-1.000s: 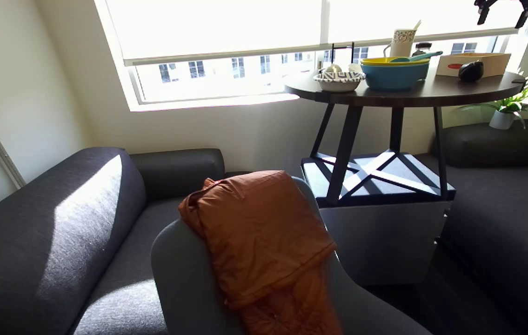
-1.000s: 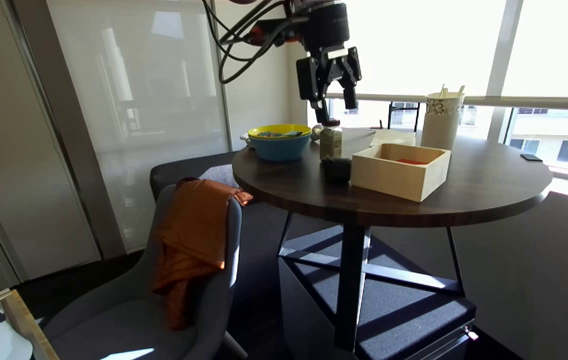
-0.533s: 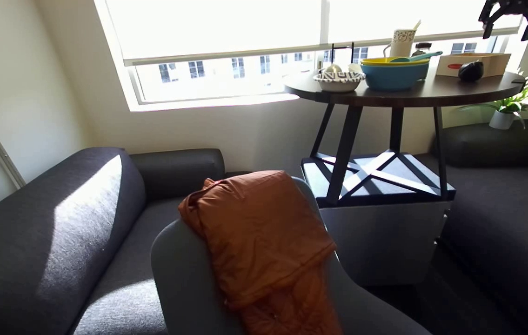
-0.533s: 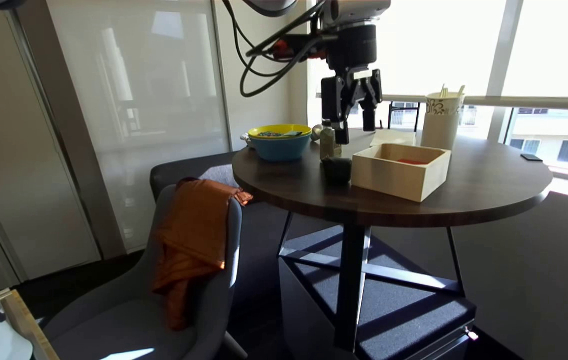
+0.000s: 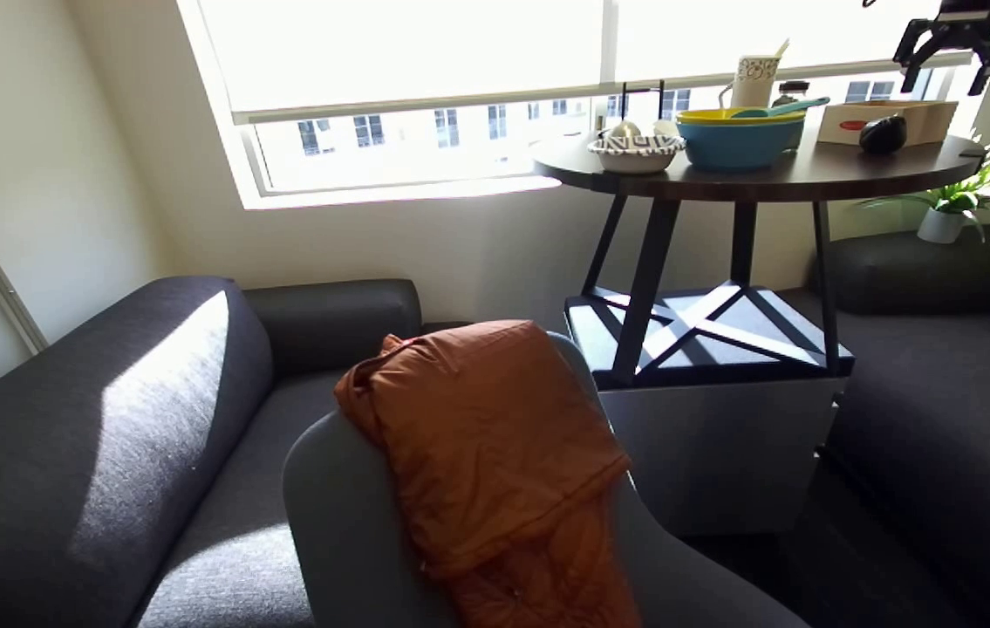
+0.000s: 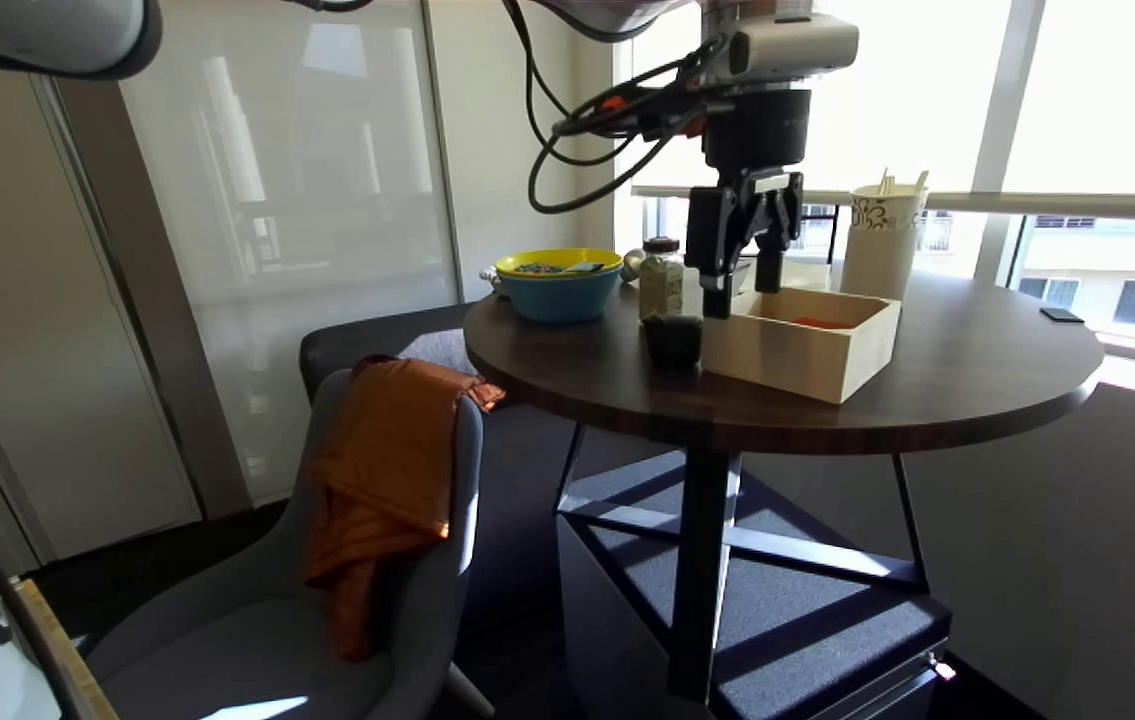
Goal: Pour the contents in the box on the table
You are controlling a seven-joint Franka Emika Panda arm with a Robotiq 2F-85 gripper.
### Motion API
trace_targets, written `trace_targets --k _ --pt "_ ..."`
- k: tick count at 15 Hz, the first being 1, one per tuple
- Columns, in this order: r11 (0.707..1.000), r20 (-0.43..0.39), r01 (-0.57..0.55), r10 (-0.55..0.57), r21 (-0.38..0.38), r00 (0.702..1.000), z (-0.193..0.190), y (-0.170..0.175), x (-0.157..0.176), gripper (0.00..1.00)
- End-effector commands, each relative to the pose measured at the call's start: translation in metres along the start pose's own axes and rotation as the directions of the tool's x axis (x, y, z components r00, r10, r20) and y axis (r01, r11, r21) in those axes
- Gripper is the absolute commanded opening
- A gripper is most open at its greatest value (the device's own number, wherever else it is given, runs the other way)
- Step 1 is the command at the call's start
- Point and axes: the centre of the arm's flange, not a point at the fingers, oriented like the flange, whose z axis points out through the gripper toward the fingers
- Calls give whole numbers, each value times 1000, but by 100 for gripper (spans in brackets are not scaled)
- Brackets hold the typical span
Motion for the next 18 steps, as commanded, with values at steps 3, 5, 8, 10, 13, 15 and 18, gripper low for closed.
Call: trace_targets --k 3,5,8,10,13,15,18 --pt "999 -6 -23 23 -31 1000 6 -27 25 86" --pt "999 -8 -25 25 -42 1000 8 -27 29 68" --pt "998 -3 -30 30 -62 1000 14 -27 30 41" --pt "997 0 -29 29 -71 1000 16 -27 30 30" --pt "996 1 -27 27 -85 1000 18 -28 30 27" --pt "995 -2 -29 29 -93 1000 19 -29 29 6" --pt "995 -12 -42 42 -94 999 18 -31 29 0"
